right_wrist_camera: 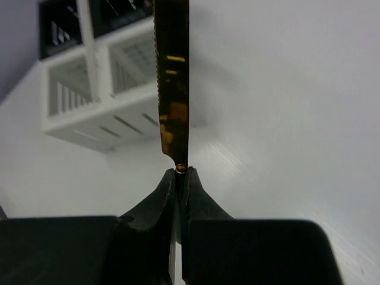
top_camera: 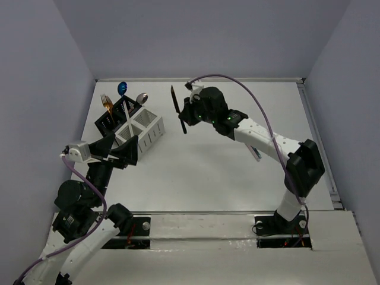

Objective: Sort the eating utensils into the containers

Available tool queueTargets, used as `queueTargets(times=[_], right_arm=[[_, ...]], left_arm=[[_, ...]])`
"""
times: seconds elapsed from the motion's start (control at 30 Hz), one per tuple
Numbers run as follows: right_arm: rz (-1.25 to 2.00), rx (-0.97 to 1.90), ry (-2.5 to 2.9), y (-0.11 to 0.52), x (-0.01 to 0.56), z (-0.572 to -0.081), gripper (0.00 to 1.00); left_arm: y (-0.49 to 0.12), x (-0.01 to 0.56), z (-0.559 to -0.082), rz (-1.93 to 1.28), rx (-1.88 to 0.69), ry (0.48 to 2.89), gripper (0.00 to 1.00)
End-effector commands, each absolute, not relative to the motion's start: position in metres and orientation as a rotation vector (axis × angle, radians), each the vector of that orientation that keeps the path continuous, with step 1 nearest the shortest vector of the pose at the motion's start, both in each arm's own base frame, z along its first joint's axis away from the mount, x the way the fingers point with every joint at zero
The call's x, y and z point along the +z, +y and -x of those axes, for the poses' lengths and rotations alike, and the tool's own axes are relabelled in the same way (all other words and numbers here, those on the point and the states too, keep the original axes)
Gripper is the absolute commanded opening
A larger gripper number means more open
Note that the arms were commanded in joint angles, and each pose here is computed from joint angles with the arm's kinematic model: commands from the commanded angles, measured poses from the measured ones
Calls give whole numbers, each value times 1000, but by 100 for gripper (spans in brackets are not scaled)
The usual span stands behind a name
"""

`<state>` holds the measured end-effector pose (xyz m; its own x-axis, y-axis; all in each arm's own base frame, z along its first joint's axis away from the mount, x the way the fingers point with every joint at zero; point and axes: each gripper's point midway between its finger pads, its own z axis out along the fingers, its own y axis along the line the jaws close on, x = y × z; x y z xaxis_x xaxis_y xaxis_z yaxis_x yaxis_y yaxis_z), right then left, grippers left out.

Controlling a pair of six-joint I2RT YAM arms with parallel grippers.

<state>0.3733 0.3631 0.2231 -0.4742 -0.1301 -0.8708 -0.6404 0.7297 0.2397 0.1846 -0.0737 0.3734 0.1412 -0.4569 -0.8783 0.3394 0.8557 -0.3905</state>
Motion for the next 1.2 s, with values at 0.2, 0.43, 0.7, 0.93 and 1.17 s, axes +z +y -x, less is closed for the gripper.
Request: queueTargets(times=[0.2,0.43,0.7,0.93,1.17], right_arm=[[459,881,1359,495,332,-423,0],[474,884,1297,540,329,-447,0],[485,829,1333,542,293,-450,0],[521,835,1365,546,277,-441,1],[525,825,1369,541,277,-439,30]], left_arm=[[-77,377,-190,103,-567,1296,99],[-77,378,-190,102,-567,1293,99],[-75,378,-189,106,-566,1290,99],[-75,378,-190,109,-565,1292,99],[-75,378,-190,110,-563,1293,99]])
